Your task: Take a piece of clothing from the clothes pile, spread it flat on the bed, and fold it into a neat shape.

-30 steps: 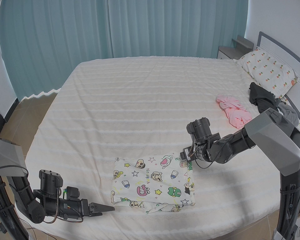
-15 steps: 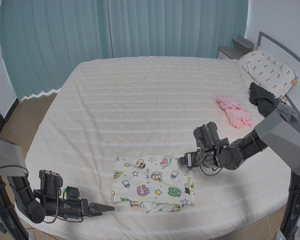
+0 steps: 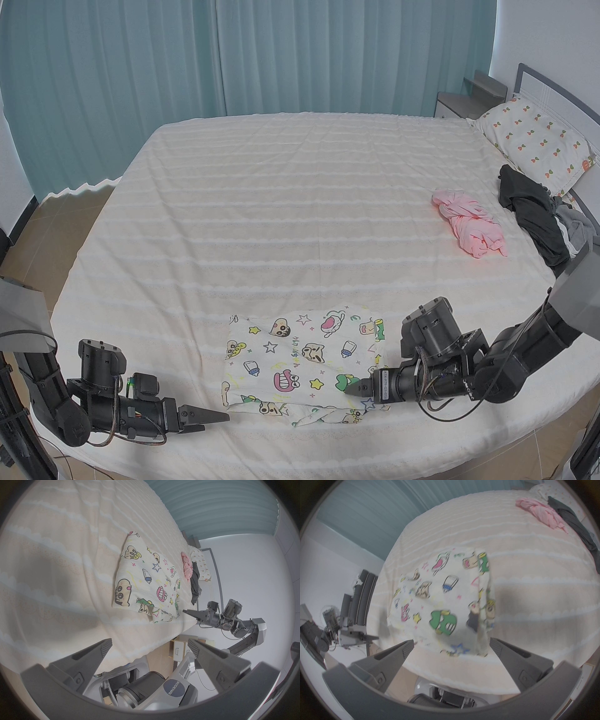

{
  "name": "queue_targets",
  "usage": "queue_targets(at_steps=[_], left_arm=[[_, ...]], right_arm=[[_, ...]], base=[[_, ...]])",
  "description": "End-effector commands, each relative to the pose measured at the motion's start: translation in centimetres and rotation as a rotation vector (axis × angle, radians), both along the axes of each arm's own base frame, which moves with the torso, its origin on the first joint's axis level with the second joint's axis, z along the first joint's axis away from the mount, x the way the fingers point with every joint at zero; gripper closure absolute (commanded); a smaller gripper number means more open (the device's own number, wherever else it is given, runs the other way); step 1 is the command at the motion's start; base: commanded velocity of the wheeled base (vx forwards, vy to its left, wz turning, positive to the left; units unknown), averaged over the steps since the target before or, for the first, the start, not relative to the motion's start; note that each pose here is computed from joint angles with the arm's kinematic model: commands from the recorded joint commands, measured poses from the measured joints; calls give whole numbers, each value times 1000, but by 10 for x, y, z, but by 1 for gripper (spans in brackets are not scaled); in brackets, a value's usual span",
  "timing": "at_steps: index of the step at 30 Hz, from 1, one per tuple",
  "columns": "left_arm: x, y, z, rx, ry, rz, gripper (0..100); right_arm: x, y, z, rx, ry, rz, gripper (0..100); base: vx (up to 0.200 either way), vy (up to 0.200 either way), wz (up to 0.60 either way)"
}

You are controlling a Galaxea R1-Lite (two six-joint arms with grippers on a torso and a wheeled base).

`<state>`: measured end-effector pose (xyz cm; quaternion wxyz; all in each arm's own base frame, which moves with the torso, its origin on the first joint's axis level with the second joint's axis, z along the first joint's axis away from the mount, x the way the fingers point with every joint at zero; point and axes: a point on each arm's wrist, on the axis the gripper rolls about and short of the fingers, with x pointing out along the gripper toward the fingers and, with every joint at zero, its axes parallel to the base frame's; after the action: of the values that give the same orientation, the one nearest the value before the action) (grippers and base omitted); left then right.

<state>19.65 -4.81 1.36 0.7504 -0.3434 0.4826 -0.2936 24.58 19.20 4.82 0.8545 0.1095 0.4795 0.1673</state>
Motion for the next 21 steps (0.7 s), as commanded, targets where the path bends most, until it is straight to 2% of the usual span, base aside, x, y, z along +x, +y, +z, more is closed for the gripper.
queue_targets(at_steps=[1,6,15,16,21], left_arm=[[0,0,-1,1,4,-2,0],[0,0,-1,1,6,0,0],[0,0,-1,0,5,-1,0],[1,0,-1,1,4,0,0],[1,0,-1,0,5,1,0]], right_arm=[[-15,4,-7,-1,31,44,0],[-10,9,-20,-19,58,41,0],[-4,15,-27,5,32,41,0],[-3,15,-28,4,33,41,100],[-1,17,-32,-2,38,43,100]], base=[[0,0,0],[0,0,0],[0,0,0],[0,0,0],[0,0,0]])
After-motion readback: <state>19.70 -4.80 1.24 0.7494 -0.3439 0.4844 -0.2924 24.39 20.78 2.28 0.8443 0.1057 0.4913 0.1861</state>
